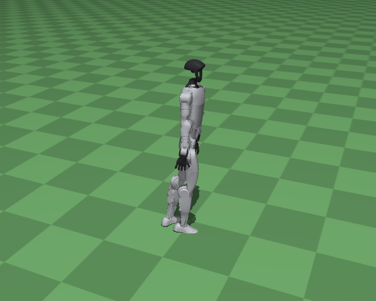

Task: In place motions

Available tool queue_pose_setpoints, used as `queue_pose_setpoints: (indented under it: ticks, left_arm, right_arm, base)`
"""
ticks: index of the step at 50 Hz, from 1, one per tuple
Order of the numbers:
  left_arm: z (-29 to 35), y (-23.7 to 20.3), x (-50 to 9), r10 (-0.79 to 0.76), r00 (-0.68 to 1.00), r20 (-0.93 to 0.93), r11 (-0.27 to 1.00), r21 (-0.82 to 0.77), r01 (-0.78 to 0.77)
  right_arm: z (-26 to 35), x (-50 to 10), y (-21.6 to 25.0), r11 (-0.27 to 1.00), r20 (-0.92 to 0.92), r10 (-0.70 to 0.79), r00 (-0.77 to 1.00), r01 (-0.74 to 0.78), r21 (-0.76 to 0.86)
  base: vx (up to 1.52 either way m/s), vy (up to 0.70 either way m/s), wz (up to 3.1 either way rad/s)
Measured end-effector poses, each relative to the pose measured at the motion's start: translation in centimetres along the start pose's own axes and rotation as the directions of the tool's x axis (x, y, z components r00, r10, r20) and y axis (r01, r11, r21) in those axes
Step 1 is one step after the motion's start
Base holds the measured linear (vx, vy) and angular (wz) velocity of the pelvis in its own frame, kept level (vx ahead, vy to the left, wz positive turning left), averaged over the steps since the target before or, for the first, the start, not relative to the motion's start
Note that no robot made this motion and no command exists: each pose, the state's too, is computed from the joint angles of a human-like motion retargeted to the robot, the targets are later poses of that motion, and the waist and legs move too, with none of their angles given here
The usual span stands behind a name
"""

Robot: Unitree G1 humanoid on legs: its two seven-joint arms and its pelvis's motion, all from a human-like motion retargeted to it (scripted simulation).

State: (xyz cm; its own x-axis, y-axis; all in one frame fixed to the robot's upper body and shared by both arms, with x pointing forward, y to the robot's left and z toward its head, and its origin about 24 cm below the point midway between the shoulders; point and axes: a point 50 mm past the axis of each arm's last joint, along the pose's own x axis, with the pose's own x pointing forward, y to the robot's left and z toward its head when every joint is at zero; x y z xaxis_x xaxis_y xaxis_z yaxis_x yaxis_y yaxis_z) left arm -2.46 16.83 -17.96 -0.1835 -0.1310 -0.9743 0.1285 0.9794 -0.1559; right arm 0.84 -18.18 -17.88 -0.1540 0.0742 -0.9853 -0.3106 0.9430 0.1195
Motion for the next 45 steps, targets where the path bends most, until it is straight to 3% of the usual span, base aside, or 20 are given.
queue_pose_setpoints:
  ticks: [17, 26, 35, 45]
  left_arm:
    - [-0.8, 1.6, -0.3, 0.060, 0.998, -0.025, 0.997, -0.038, -0.061]
    - [-2.4, 1.4, -0.2, 0.096, 0.993, -0.073, 0.992, -0.081, -0.102]
    - [-3.2, -0.3, 0.1, 0.037, 0.996, -0.079, 0.977, -0.204, -0.052]
    - [-2.5, 1.0, -0.2, 0.074, 0.994, -0.082, 0.993, -0.089, -0.081]
  right_arm:
    - [-1.1, -0.1, -0.4, 0.995, -0.070, 0.016, 0.997, -0.023, -0.100]
    - [1.5, -0.2, -0.3, 0.988, 0.016, 0.026, 1.000, -0.024, -0.154]
    - [4.2, -0.4, 0.8, 0.979, 0.109, 0.070, 0.992, -0.048, -0.198]
    - [3.2, -0.2, 1.1, 0.964, 0.069, 0.077, 0.995, -0.056, -0.259]
  base:
    - [0.12, -0.33, 1.80]
    - [0.14, -0.18, 0.09]
    - [0.04, -0.02, 0.26]
    - [0.00, 0.03, -0.29]
